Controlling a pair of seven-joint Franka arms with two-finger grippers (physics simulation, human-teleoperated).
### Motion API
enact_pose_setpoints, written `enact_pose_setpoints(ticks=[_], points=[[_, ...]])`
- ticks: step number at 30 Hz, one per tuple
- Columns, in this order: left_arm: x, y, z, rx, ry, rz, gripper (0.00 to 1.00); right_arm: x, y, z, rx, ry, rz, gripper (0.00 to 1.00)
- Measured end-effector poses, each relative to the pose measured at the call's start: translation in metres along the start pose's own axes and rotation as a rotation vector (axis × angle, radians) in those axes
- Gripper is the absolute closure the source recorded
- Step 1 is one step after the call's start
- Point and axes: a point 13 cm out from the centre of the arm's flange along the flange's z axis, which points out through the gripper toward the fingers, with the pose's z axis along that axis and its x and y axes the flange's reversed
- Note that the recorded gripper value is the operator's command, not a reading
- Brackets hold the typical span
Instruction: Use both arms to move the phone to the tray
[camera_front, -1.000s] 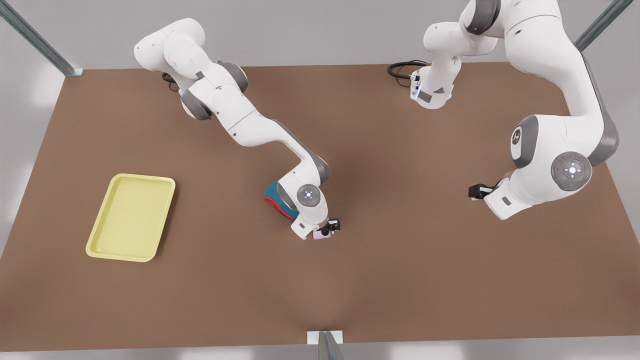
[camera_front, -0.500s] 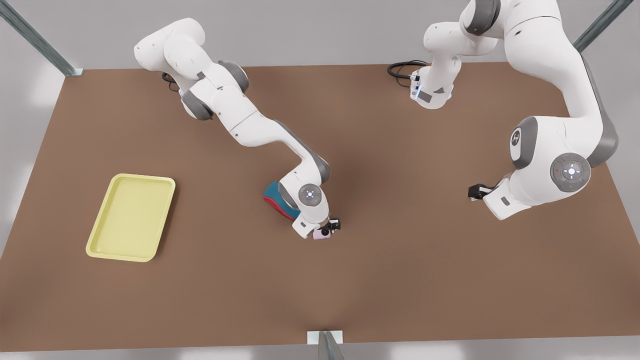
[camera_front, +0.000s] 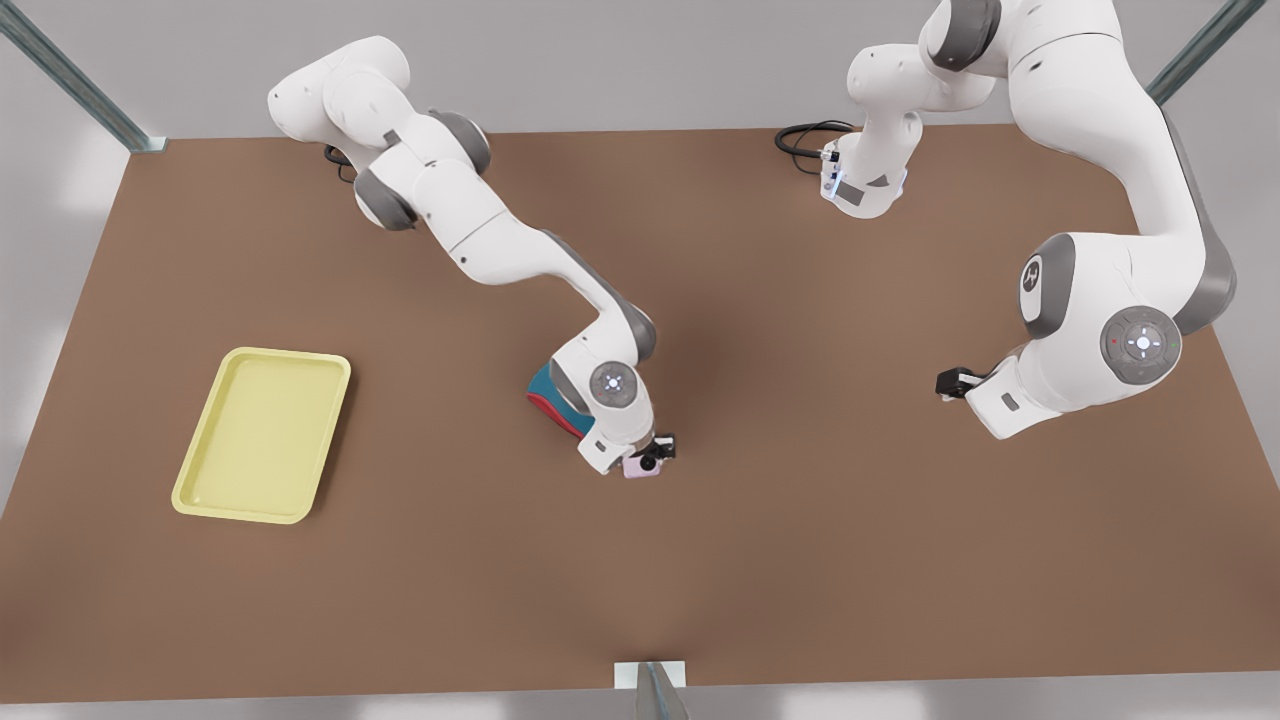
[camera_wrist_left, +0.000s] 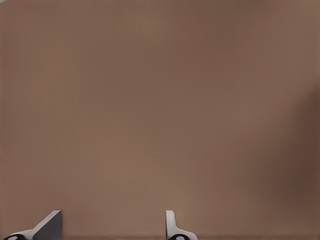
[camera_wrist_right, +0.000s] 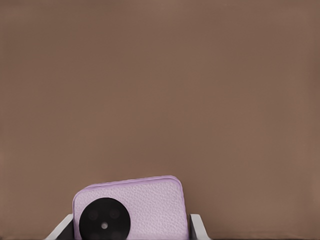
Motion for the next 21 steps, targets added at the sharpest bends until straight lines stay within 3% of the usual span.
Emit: enact_pose_setpoints(ticks=[4, 8, 14, 21], points=[[0.0, -0.002, -0.003, 0.001, -0.005, 0.001, 0.0, -0.054, -0.049, -0.068, -0.008, -0.02, 0.062, 0.22], [0.0, -0.005, -0.004, 0.001, -0.006, 0.001, 0.0, -0.069, -0.181, -0.088, 0.072, 0.061, 0.129, 0.22], [0.0, -0.007, -0.003, 0.003, -0.004, -0.003, 0.0, -0.04, -0.381, -0.092, 0.1, 0.183, 0.146, 0.22], [0.0, -0.008, -0.003, 0.005, -0.003, -0.006, 0.0, -0.024, -0.554, -0.103, 0.115, 0.173, 0.058, 0.22]])
